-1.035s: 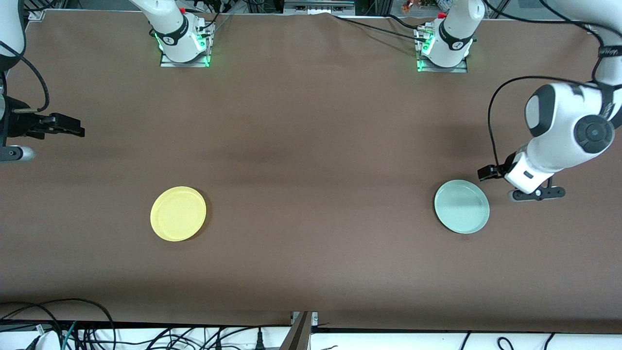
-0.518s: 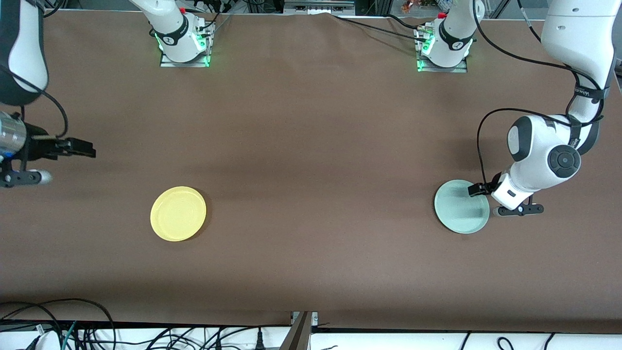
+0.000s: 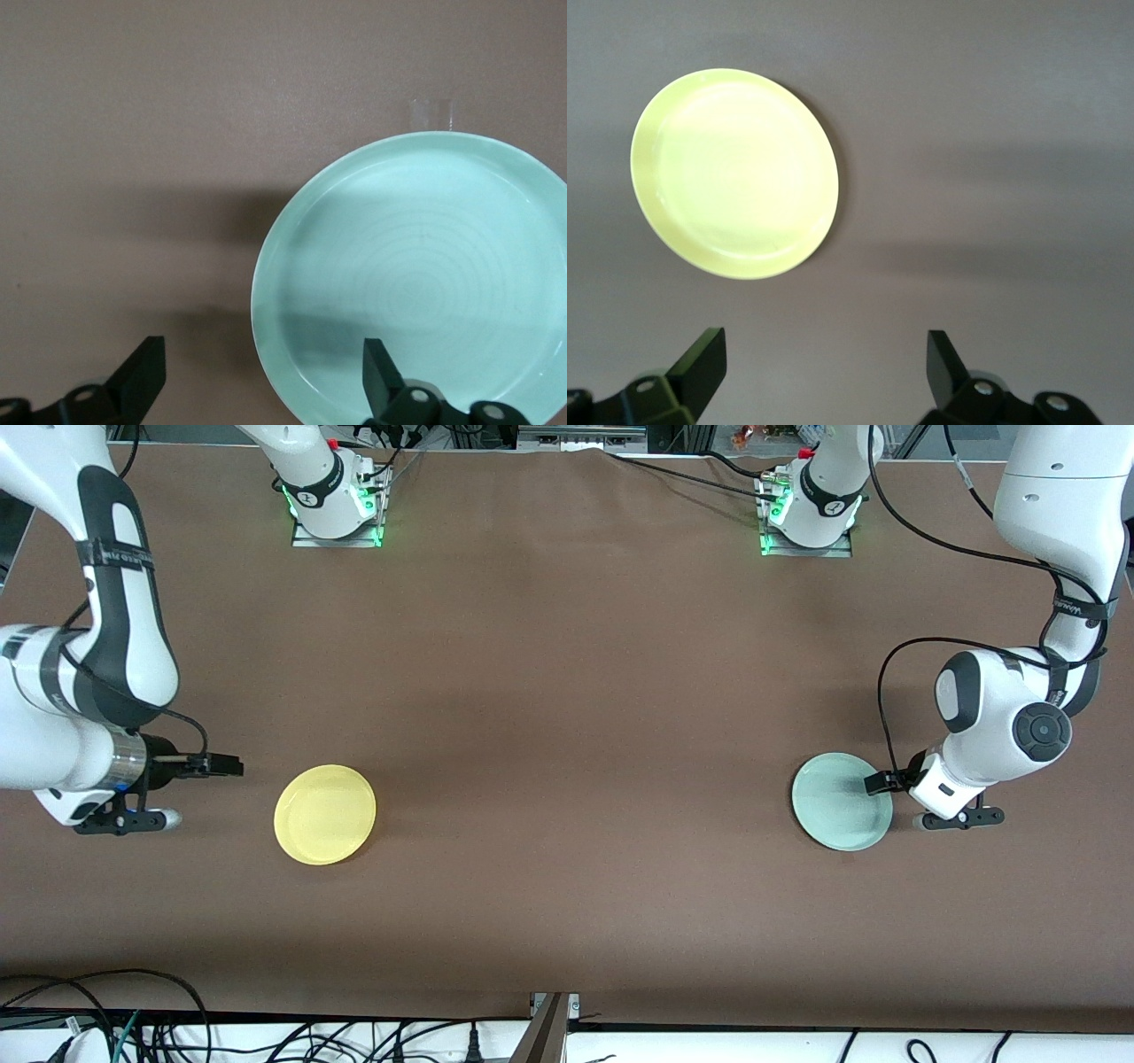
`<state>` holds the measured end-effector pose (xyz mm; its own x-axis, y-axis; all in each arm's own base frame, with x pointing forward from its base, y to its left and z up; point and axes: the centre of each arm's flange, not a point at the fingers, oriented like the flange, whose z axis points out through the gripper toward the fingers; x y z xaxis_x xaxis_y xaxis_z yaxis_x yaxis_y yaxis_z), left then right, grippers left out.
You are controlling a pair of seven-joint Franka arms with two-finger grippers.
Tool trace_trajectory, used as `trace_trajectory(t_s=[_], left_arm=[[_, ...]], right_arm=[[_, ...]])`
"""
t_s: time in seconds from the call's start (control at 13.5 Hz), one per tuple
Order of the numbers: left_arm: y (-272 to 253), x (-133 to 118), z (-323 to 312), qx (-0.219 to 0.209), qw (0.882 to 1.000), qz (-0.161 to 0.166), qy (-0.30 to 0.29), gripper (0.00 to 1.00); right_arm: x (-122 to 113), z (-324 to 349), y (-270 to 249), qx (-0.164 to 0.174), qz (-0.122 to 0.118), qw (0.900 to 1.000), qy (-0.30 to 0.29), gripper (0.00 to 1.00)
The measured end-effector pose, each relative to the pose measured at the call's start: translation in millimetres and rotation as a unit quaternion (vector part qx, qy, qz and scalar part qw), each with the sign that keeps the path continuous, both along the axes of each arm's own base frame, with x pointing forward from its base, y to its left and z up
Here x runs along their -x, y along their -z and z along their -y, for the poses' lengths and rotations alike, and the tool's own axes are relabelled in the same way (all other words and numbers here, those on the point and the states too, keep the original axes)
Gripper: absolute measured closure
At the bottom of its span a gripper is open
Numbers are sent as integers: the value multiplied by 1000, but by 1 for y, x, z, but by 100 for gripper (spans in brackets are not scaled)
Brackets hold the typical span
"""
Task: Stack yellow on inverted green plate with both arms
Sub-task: 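Reach the right gripper to the yellow plate rim while the left gripper waits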
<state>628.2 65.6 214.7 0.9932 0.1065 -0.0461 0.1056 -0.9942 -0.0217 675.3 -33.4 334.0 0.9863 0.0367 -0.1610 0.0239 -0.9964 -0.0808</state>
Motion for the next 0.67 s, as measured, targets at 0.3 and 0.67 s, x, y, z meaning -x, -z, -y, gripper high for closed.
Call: trace_trajectory(t_s=[0.3, 0.67], left_arm=[[16, -7, -17, 3, 1000, -4, 17, 39], [18, -13, -16, 4, 1000, -1, 25, 63]], right_arm=[[6, 3, 55, -1, 16, 1000, 16, 0], [21, 5, 107, -23, 26, 998, 55, 0]])
